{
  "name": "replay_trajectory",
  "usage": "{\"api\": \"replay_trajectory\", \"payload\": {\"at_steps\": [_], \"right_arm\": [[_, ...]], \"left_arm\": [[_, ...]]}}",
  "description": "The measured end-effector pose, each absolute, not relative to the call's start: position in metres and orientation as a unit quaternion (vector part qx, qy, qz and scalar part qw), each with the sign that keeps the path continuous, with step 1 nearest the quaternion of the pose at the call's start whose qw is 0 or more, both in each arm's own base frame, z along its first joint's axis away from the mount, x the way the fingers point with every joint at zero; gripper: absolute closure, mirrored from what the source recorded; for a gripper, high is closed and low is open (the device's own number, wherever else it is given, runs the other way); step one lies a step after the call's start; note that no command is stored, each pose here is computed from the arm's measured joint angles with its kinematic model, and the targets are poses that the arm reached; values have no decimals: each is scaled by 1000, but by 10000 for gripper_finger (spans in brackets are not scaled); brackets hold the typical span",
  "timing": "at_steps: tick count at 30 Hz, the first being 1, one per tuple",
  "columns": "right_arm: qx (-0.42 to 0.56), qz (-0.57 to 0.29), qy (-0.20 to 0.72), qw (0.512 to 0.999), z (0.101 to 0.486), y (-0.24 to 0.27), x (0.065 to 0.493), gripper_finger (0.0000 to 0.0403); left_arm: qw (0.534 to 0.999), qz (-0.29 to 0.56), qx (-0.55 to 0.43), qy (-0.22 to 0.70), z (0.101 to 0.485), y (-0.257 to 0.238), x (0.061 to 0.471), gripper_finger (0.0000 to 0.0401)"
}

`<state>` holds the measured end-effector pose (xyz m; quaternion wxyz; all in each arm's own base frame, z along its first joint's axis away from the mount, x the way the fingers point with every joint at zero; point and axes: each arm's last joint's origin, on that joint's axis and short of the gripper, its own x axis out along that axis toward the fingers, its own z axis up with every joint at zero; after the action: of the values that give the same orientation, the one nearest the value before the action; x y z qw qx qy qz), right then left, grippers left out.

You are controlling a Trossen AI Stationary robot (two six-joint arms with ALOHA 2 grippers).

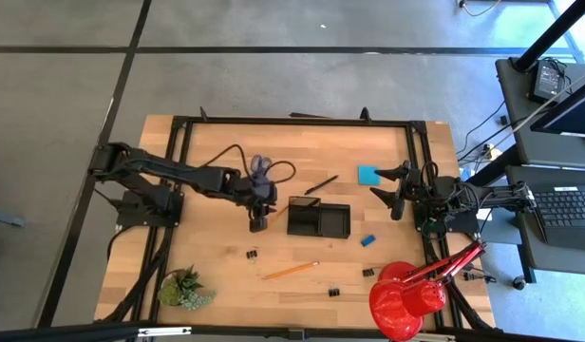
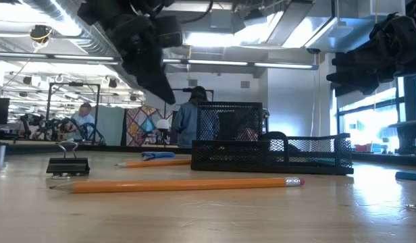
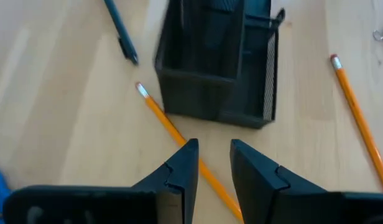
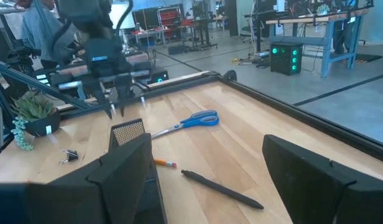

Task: Pick and place office supplies into organizer
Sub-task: Put the top yellow pencil into the black desk organizer

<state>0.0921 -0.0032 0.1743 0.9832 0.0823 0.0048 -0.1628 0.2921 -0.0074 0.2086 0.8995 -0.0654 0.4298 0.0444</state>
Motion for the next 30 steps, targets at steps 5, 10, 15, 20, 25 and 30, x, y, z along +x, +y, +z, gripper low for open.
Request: {"api": "replay_trajectory", "payload": {"at_steps": [5, 10, 15, 20, 25, 30], "right_arm": [[83, -163, 5, 983, 174, -3, 92, 92], [84, -163, 4, 983, 174, -3, 92, 92], [84, -163, 4, 983, 174, -3, 92, 92], [84, -163, 4, 983, 174, -3, 92, 92], [84, -163, 5, 983, 174, -3, 92, 92], [84, -163, 5, 983, 174, -3, 92, 92]], "left_arm": [[875, 64, -95, 470, 191, -11, 295, 315], [855, 70, -110, 502, 171, -10, 299, 315], [835, 53, -129, 532, 153, -12, 303, 315], [816, 48, -147, 557, 137, -14, 306, 315], [805, 46, -159, 569, 129, -14, 308, 315], [794, 55, -162, 583, 128, -14, 304, 315]]}}
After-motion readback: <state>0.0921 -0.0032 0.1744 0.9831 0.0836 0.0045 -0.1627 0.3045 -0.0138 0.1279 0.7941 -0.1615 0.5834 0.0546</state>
